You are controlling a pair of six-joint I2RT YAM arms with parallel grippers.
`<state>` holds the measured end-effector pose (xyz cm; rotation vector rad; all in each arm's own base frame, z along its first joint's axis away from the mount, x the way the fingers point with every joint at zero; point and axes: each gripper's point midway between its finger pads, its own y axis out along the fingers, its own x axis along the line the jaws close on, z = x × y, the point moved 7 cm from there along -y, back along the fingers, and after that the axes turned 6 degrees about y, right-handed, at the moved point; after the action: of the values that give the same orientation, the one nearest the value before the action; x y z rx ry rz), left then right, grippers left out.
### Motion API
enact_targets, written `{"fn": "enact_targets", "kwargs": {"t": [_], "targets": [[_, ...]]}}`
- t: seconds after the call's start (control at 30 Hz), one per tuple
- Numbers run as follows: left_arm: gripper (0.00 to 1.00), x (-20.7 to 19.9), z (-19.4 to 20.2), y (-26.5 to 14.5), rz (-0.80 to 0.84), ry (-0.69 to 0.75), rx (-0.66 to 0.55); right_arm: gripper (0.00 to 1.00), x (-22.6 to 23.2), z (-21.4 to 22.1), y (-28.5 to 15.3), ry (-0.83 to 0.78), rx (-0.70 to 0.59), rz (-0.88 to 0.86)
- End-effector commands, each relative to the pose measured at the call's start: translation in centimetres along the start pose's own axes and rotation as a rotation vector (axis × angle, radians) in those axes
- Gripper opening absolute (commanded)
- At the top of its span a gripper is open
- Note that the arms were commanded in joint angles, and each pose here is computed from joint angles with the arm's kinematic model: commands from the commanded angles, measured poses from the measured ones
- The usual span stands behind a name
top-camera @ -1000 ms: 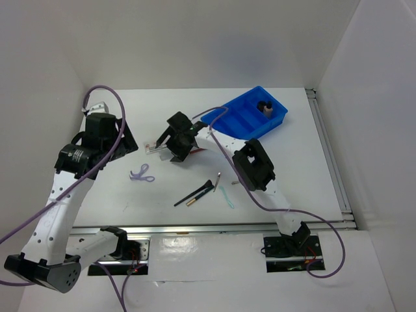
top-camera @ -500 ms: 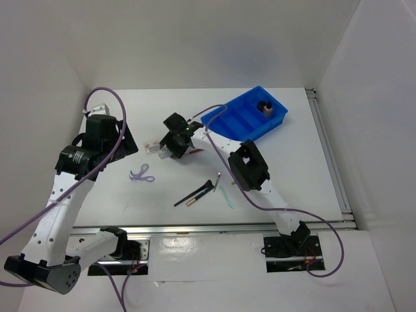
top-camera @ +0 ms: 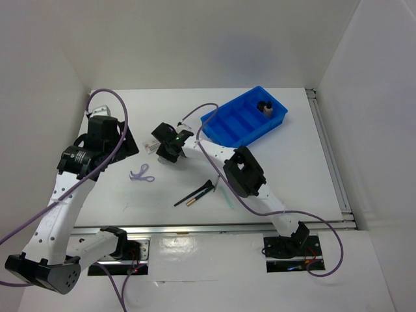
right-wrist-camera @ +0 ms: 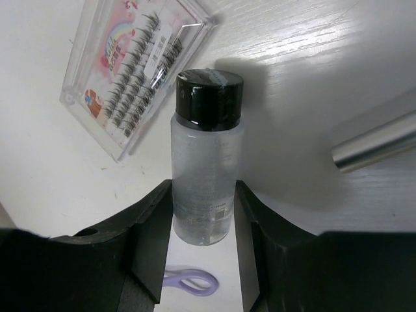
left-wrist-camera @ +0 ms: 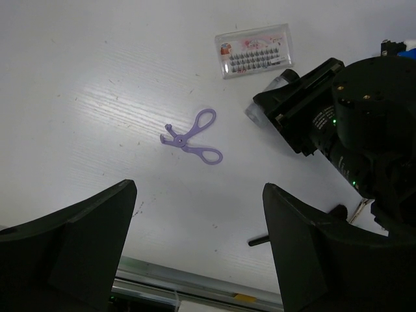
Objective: Organize the makeup
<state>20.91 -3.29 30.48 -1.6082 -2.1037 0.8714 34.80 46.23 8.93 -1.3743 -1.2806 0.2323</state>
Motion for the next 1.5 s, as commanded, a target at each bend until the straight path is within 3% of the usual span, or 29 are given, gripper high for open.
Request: {"fn": "enact_targets", "kwargs": {"t": [0.0, 0.27, 0.57, 0.73, 0.9, 1.27, 1.47], "targets": [[0.93, 0.1, -0.4, 0.0, 0.004, 0.008, -0.029, 0.33, -0.1, -0.1, -2.8, -0.091, -0.09, 0.037], [0.93, 0.0, -2.3, -1.4, -0.008, -0.015, -0.07, 0.31, 3.3, -2.9, -9.8, -0.258, -0.174, -0.241], [0.93, 0.4, -4.9, -3.3, -0.03, -0.03, -0.166, 0.31, 5.0, -13.0, -17.1, -0.439, -0.362, -0.38], [0.93, 0.3, -4.9, -3.4, -0.016, -0.033, -0.171, 0.31, 2.7, -22.0, -19.4, -0.529, -0.613, -0.22], [0.93, 0.1, -4.8, -3.2, -0.007, -0.042, -0.168, 0.31, -1.9, -30.1, -19.8, -0.55, -0.774, 0.019], [0.93, -0.7, -4.7, -1.5, -0.005, -0.035, -0.126, 0.31, -12.0, -42.8, -15.2, -0.434, -0.843, 0.336], [0.93, -1.3, -4.9, -0.4, -0.014, -0.036, -0.105, 0.31, -14.7, -44.8, -11.8, -0.428, -0.781, 0.369]]}}
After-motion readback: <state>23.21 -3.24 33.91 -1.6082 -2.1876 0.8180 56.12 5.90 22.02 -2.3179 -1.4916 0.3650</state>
